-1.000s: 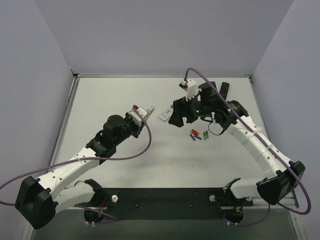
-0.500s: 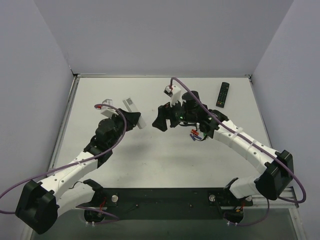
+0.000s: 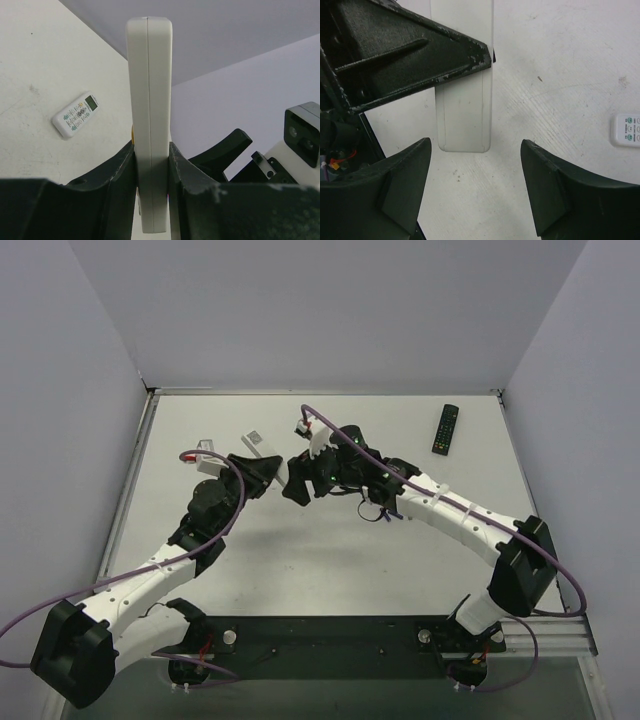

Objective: Load the batteries into the remote control

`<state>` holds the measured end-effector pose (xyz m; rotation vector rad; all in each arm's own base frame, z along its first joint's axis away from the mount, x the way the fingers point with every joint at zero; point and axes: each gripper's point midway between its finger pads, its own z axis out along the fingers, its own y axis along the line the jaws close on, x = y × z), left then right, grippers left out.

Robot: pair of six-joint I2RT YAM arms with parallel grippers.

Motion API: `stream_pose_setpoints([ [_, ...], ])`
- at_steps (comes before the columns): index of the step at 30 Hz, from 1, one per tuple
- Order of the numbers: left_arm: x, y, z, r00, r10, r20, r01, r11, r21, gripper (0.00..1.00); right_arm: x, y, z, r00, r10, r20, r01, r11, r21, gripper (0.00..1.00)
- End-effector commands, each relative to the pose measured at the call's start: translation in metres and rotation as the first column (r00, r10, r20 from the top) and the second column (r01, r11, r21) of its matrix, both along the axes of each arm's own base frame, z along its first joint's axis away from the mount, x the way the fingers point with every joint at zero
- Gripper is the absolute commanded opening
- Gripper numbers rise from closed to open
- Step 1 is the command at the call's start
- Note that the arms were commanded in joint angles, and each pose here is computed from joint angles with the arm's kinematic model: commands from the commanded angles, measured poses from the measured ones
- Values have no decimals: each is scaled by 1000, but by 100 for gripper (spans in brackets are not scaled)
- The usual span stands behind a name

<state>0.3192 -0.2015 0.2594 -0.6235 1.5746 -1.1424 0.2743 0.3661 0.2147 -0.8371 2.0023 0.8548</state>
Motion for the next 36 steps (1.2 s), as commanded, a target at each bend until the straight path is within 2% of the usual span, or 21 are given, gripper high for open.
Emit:
stream_pose_setpoints([
  [1, -2, -2, 31, 997, -8, 79, 14, 997, -79, 0, 11, 19, 36, 993, 12, 119, -19, 998, 54, 66],
  [4, -4, -4, 32, 996, -17, 83, 23, 997, -79, 0, 12, 23, 36, 991, 22, 135, -28, 999, 45, 58],
  [7, -5, -4, 32, 996, -21, 85, 28, 997, -78, 0, 13, 24, 36, 988, 37, 151, -41, 999, 22, 39],
  [8, -5, -3, 33, 996, -18, 89, 25, 997, -79, 0, 15, 23, 35, 988, 34, 153, -36, 999, 13, 26],
  [9, -5, -2, 35, 996, -15, 93, 22, 997, -80, 0, 15, 22, 35, 986, 36, 160, -37, 999, 7, 20],
  [10, -3, 2, 37, 995, -4, 101, 11, 997, -76, 5, 14, 20, 34, 986, 40, 161, -40, 999, -3, 15],
  [11, -3, 4, 39, 994, 1, 105, 7, 997, -75, 21, 12, 19, 35, 985, 44, 166, -43, 999, -8, 8],
  [14, 2, 17, 44, 995, 22, 97, -17, 998, -55, 42, 7, 13, 32, 982, 67, 174, -60, 997, -44, 0],
  [15, 3, 21, 46, 995, 25, 94, -20, 998, -52, 53, 5, 9, 29, 983, 77, 169, -67, 996, -63, 0],
  [18, 4, 30, 51, 995, 31, 98, -28, 999, -33, 68, 2, 4, 30, 975, 103, 195, -87, 992, -92, 0],
  [21, 4, 35, 53, 994, 37, 98, -34, 999, -28, 75, -1, -1, 30, 973, 116, 197, -95, 989, -114, 0],
  [26, 2, 26, 42, 999, -21, 50, 21, 1000, -5, 77, -3, 0, 35, 971, 124, 203, -104, 989, -106, 0],
  [32, 1, 21, 24, 999, -47, -22, 46, 998, -35, 77, -2, 3, 39, 968, 134, 214, -116, 989, -94, 0],
  [36, 2, 20, 20, 998, -48, -36, 47, 998, -38, 71, -3, 4, 38, 965, 143, 218, -125, 987, -97, 0],
])
